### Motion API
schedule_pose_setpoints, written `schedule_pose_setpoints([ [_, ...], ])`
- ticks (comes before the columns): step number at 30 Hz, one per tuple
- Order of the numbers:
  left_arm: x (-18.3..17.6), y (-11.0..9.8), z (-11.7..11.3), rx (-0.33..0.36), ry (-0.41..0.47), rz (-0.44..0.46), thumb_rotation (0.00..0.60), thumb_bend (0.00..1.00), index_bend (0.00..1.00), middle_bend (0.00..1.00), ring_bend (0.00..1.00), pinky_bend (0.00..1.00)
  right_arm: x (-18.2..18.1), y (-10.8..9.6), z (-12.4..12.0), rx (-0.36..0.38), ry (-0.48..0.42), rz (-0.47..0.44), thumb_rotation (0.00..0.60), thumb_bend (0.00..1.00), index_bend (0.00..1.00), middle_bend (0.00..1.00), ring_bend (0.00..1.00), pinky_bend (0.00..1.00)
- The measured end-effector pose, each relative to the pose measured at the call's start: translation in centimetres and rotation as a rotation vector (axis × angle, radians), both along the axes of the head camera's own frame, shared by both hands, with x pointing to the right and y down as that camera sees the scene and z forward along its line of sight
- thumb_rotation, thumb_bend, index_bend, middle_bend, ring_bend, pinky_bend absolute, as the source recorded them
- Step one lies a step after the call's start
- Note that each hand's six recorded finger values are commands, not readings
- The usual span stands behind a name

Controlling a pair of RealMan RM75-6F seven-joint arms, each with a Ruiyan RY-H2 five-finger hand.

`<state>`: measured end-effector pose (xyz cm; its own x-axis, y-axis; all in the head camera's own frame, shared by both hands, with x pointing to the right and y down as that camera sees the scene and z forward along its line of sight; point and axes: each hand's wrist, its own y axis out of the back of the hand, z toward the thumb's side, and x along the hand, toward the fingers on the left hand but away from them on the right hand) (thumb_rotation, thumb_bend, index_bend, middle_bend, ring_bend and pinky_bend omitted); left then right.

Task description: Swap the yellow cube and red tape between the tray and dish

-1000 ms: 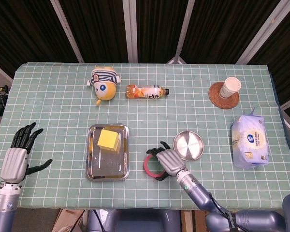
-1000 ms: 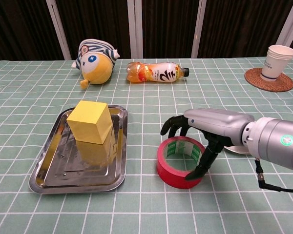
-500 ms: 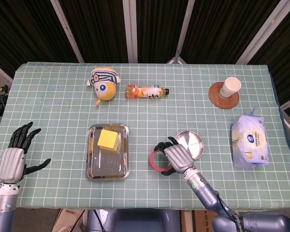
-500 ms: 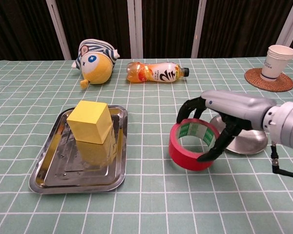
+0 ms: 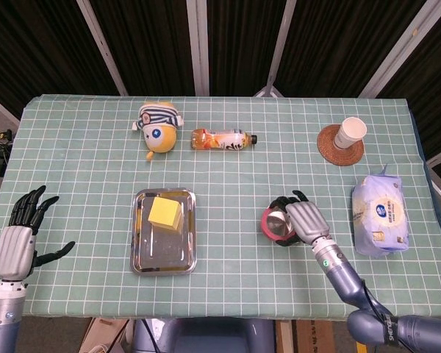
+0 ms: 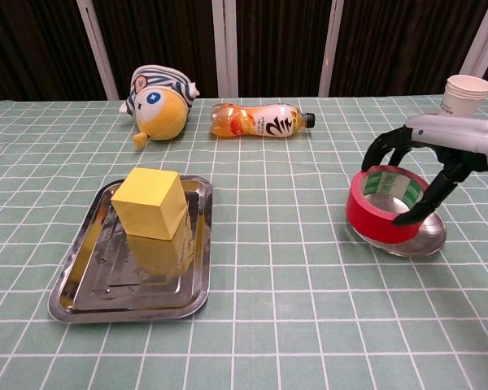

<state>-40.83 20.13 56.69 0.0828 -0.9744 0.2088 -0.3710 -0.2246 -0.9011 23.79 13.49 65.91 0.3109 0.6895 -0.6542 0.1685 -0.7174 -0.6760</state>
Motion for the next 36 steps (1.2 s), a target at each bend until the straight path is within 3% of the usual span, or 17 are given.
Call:
schedule_pose_setpoints([
  [9,-0.1,0.0,0.0,0.005,-0.007,-0.007,0.6,0.0,0.18,0.0,0.0,0.05,2.3,-0.6,1.8,-0.037,0.039,0.02,0.6,0.17,0.32,0.44,0.38,0.07],
  [12,-0.1,0.0,0.0,0.007,-0.007,-0.012,0.6,0.0,0.18,0.0,0.0,0.05,2.7,-0.8,2.3,-0.038,0.042,0.031,0.6,0.17,0.26,0.28,0.23,0.02],
  [14,-0.1,0.0,0.0,0.007,-0.009,-0.012,0.6,0.0,0.18,0.0,0.0,0.05,2.8,-0.7,2.6,-0.05,0.039,0.034,0.6,0.12,0.13,0.13,0.1,0.0],
  [17,0.1,0.1,0.1,-0.003,-0.006,-0.001,0.6,0.0,0.18,0.0,0.0,0.05,2.9,-0.4,2.8,-0.063,0.043,0.018,0.6,0.04,0.02,0.03,0.02,0.0],
  [25,0.1,0.1,0.2,-0.011,-0.004,0.004,0.6,0.0,0.18,0.0,0.0,0.05,2.9,0.2,1.8,-0.071,0.02,0.0,0.6,0.0,0.0,0.0,0.0,0.0],
  [30,-0.2,0.0,0.7,-0.036,-0.047,0.002,0.6,0.0,0.18,0.0,0.0,0.05,4.6,-0.1,-0.6,0.017,0.024,0.041,0.6,0.0,0.0,0.0,0.0,0.0],
  [36,-0.6,0.4,0.5,-0.06,-0.104,-0.006,0.6,0.0,0.18,0.0,0.0,0.05,9.9,1.2,-5.1,0.21,0.064,0.159,0.6,0.0,0.0,0.04,0.08,0.0],
])
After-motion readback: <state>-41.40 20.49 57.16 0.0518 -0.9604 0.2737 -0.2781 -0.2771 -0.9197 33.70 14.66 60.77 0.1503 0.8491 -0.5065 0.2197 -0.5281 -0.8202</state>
